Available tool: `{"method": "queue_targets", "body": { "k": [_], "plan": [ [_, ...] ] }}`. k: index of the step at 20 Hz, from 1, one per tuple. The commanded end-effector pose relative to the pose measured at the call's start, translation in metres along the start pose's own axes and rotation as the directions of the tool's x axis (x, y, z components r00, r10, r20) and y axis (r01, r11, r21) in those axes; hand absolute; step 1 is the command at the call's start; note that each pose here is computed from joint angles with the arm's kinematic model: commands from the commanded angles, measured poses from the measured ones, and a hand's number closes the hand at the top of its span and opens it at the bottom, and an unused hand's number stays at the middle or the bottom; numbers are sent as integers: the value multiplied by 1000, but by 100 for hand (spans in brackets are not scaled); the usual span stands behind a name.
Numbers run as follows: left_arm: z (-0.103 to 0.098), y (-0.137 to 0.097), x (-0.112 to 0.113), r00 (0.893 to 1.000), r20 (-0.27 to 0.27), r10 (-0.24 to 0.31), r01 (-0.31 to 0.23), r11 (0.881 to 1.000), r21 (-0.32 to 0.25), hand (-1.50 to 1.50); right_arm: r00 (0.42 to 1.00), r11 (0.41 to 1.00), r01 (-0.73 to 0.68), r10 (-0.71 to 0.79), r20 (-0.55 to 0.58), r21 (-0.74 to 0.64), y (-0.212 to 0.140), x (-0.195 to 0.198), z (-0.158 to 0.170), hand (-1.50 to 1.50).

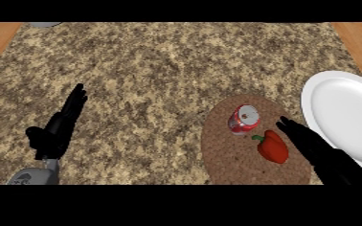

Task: Pick the bell pepper from the placemat and place it in the plate

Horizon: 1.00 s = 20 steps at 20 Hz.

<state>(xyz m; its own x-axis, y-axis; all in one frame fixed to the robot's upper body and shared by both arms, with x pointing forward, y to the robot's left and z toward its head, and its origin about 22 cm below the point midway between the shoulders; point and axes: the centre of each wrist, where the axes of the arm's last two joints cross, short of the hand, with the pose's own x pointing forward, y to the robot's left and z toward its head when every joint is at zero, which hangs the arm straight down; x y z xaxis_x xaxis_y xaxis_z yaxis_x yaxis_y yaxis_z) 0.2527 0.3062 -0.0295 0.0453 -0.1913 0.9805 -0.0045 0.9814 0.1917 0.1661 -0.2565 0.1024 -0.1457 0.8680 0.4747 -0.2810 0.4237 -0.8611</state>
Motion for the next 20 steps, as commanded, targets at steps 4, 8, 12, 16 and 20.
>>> {"method": "queue_targets", "body": {
  "k": [4,8,12,16,20],
  "plan": [
    [4,4,1,1000,-10,4,-4,1000,-6,0,986,991,-115,123,-109,72,3,-5,-20,-150],
    [5,7,15,1000,-2,6,-6,1000,-3,0,985,989,-113,123,-119,92,15,-12,-26,-150],
    [12,3,-1,1000,-4,-1,1,1000,-18,0,984,986,-115,130,-124,121,19,-17,-47,-150],
    [-12,-15,20,1000,12,-9,9,1000,-1,0,980,981,-145,161,-116,129,30,-6,-58,-150],
    [5,-7,16,1000,-15,12,-13,1000,-13,0,966,978,-175,194,-172,117,39,-32,-63,-150]
  ]
}}
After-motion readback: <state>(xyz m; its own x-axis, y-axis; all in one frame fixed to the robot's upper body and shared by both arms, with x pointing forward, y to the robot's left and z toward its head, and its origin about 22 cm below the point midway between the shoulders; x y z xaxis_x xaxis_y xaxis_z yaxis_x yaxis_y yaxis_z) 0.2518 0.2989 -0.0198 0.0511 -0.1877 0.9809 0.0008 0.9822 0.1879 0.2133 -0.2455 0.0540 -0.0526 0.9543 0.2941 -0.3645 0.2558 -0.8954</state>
